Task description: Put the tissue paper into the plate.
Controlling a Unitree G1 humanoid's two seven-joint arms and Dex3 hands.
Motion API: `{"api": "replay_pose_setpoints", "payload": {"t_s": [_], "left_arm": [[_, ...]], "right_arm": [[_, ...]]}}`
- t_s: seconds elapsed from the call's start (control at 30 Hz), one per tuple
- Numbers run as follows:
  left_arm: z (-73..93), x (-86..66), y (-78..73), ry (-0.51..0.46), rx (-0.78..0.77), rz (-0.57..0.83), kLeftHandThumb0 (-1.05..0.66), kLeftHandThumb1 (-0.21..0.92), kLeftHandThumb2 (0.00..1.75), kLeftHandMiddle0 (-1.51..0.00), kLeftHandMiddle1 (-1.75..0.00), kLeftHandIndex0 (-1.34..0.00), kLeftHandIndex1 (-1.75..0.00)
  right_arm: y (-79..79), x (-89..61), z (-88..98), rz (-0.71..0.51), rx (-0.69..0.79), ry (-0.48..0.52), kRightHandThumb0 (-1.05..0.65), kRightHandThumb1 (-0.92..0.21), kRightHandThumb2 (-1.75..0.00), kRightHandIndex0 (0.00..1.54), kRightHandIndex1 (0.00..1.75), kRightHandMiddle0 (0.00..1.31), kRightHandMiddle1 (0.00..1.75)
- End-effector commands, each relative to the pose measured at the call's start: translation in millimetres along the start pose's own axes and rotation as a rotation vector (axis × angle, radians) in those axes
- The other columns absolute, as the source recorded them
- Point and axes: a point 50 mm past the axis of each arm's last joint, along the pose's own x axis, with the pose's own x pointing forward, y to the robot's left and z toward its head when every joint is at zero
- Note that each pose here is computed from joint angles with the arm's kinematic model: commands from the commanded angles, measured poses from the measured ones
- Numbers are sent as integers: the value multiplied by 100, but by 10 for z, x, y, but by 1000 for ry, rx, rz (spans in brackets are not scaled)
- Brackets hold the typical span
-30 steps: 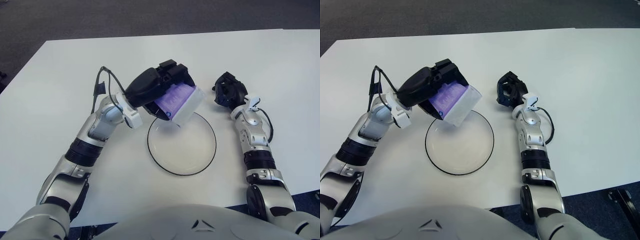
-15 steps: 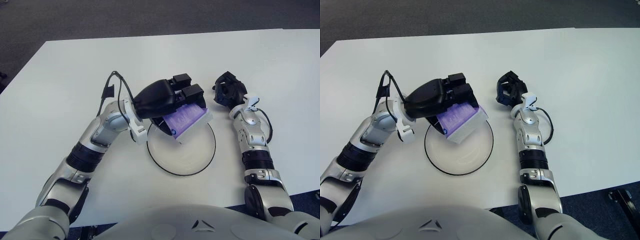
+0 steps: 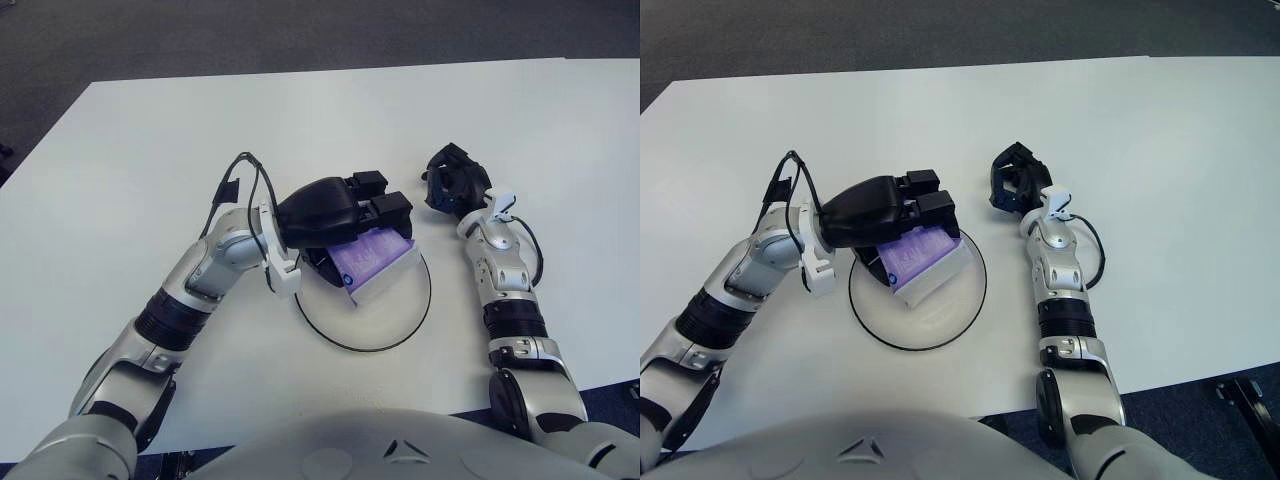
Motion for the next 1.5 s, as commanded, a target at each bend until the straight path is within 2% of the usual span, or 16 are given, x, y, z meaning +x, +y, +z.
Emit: {"api": "replay_pose_setpoints", "payload": {"t_s": [0.0, 0.07, 0.27, 0.37, 0.47, 0.5, 0.57, 0.63, 0.77, 1.07, 1.17, 1.47], "left_arm": [[-5, 23, 0, -23, 12, -26, 0, 16, 149, -68, -174, -56, -171], [-5, 14, -22, -29, 10, -50, -1, 29, 134, -54, -174, -49, -173], [-28, -24, -89, -34, -15, -144, -1, 56, 103, -33, -175, -31, -174], [-33, -23, -94, -40, -2, -167, -54, 80, 69, -31, -175, -10, -160], [-45, -22, -107, -46, 9, -200, -77, 88, 63, -24, -167, -3, -145], [-50, -23, -110, -46, 10, -209, -80, 89, 63, -23, -161, -3, -140], [-60, -25, -116, -45, -5, -231, -88, 91, 66, -21, -136, -1, -122], [-67, -24, -120, -45, -21, -244, -92, 91, 68, -21, -120, 0, -112], [-78, -27, -126, -41, -63, -252, -98, 92, 75, -21, -98, 0, -96], [-101, -36, -133, -28, -118, -315, -104, 92, 91, -15, -61, 0, -66], [-103, -37, -129, -41, -114, -328, -105, 92, 93, -12, -54, 0, -59], [-138, -43, -112, -83, -139, -348, -105, 92, 82, -3, -34, 0, -39]], "right_arm": [[-34, -222, -523, -17, 37, 226, -44, -46, -114, 106, 175, 51, 175], [-37, -220, -529, -19, 38, 229, -44, -46, -115, 107, 175, 51, 175], [-46, -215, -535, -16, 34, 235, -44, -45, -115, 108, 175, 51, 175], [-47, -214, -535, -14, 31, 237, -44, -45, -116, 109, 175, 51, 175], [-46, -211, -535, -12, 34, 235, -44, -45, -116, 109, 175, 51, 175], [-45, -210, -535, -12, 35, 234, -44, -45, -116, 110, 175, 51, 175], [-45, -209, -538, -12, 36, 234, -44, -44, -116, 110, 175, 52, 175], [-46, -209, -539, -12, 34, 234, -44, -45, -116, 110, 175, 51, 175], [-47, -208, -542, -12, 30, 232, -44, -45, -115, 110, 175, 51, 175], [-39, -200, -535, -27, 34, 235, -45, -43, -118, 112, 175, 53, 175], [-38, -196, -543, -29, 36, 237, -45, -42, -119, 112, 175, 53, 175], [-36, -183, -554, -29, 41, 230, -46, -40, -122, 115, 175, 55, 175]]}}
